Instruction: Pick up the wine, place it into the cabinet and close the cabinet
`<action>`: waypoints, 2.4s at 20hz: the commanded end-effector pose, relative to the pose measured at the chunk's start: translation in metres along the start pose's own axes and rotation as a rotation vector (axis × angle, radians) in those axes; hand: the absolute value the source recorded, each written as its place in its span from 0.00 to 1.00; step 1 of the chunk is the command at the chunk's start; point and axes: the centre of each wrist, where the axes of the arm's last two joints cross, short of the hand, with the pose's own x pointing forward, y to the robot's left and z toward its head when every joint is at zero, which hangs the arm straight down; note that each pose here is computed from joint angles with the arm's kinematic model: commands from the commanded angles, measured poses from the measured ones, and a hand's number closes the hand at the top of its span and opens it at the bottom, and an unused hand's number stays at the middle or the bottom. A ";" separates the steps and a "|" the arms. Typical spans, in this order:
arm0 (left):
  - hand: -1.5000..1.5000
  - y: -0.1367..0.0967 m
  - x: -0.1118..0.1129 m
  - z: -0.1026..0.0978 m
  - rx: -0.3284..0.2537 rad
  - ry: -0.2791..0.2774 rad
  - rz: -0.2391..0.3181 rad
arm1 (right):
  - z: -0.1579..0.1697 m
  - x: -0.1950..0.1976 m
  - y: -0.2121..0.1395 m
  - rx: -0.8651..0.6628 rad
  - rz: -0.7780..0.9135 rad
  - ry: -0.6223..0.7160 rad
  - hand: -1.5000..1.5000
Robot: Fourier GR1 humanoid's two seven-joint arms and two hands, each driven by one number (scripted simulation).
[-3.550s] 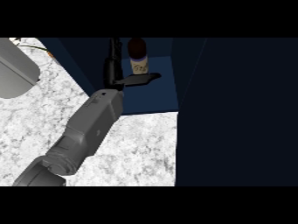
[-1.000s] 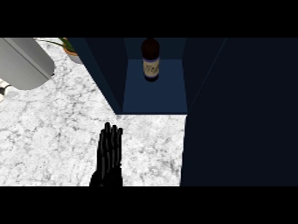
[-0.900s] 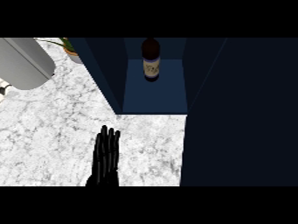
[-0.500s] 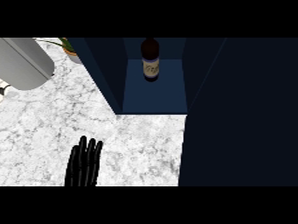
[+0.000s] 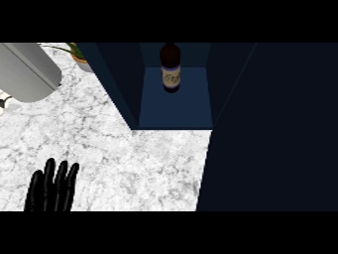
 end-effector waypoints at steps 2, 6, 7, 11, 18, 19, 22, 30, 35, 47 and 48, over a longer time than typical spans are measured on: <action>0.00 0.024 0.021 -0.009 0.014 -0.032 0.003 | 0.024 0.025 0.030 0.161 -0.117 -0.051 1.00; 0.00 0.043 0.029 0.000 0.042 -0.013 0.005 | 0.022 0.026 0.041 0.275 -0.003 -0.062 1.00; 0.00 0.050 0.028 -0.012 0.057 -0.041 -0.014 | 0.021 0.027 0.050 0.299 -0.037 -0.102 1.00; 0.00 0.062 0.042 -0.016 0.066 -0.041 -0.019 | 0.025 0.035 0.061 0.357 -0.045 -0.072 1.00; 0.00 0.090 0.048 -0.013 0.048 -0.022 -0.046 | 0.008 0.033 0.102 0.361 -0.101 -0.096 1.00; 0.00 0.097 0.046 -0.012 0.047 -0.023 -0.049 | 0.017 0.038 0.101 0.352 -0.121 -0.090 1.00; 0.00 0.109 0.057 -0.021 0.053 -0.036 -0.052 | 0.001 0.029 0.121 0.357 -0.089 -0.086 1.00; 0.00 0.112 0.053 -0.016 0.033 -0.017 -0.007 | -0.025 0.021 0.141 0.258 -0.015 -0.163 1.00; 0.00 0.113 0.063 -0.032 0.003 0.007 0.035 | -0.040 0.027 0.147 0.230 0.026 -0.162 1.00; 0.00 0.107 0.060 -0.047 0.011 0.005 0.058 | -0.110 0.060 0.144 0.216 0.008 -0.175 1.00; 0.00 0.099 0.057 -0.040 -0.002 0.013 0.050 | -0.123 0.066 0.143 0.209 0.009 -0.161 1.00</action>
